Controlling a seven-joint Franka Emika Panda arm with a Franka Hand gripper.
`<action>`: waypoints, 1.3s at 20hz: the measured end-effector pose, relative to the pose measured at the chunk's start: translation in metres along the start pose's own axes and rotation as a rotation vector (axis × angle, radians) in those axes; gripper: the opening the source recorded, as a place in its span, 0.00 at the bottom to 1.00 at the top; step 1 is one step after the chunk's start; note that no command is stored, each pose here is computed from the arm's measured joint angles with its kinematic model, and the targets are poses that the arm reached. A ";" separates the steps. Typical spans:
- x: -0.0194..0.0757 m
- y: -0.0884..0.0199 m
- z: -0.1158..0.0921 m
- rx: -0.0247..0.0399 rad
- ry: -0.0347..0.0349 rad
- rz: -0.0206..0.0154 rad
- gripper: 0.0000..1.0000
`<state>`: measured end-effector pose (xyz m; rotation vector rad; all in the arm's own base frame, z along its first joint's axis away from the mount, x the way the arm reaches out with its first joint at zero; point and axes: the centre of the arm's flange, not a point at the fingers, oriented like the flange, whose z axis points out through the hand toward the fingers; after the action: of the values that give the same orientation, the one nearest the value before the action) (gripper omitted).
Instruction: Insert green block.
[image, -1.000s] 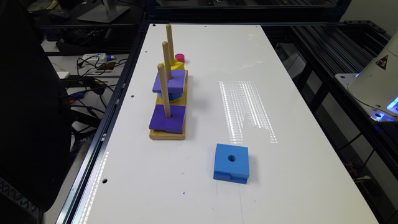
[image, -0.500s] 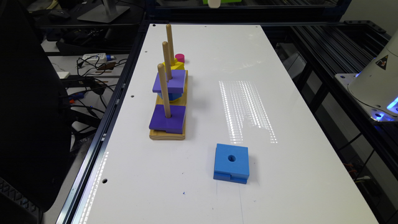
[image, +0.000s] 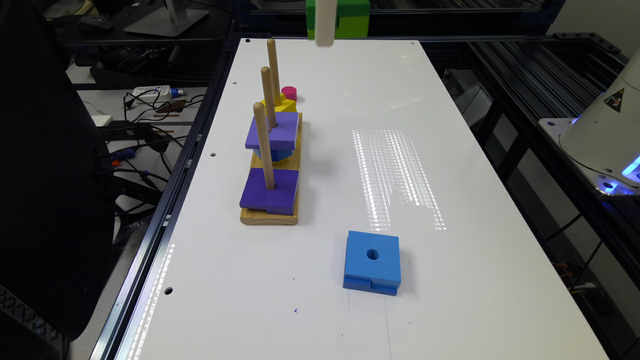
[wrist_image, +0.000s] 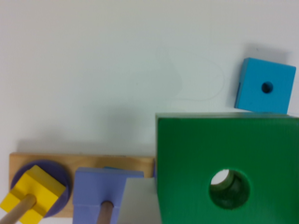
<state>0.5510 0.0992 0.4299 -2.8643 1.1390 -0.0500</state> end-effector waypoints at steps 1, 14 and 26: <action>0.0008 -0.002 0.003 0.0013 -0.0004 0.0005 0.00; 0.0132 -0.031 0.034 0.0099 -0.0126 0.0003 0.00; 0.0186 -0.046 0.048 0.0078 -0.0170 0.0011 0.00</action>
<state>0.5983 0.1217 0.3850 -2.8516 1.1348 -0.0298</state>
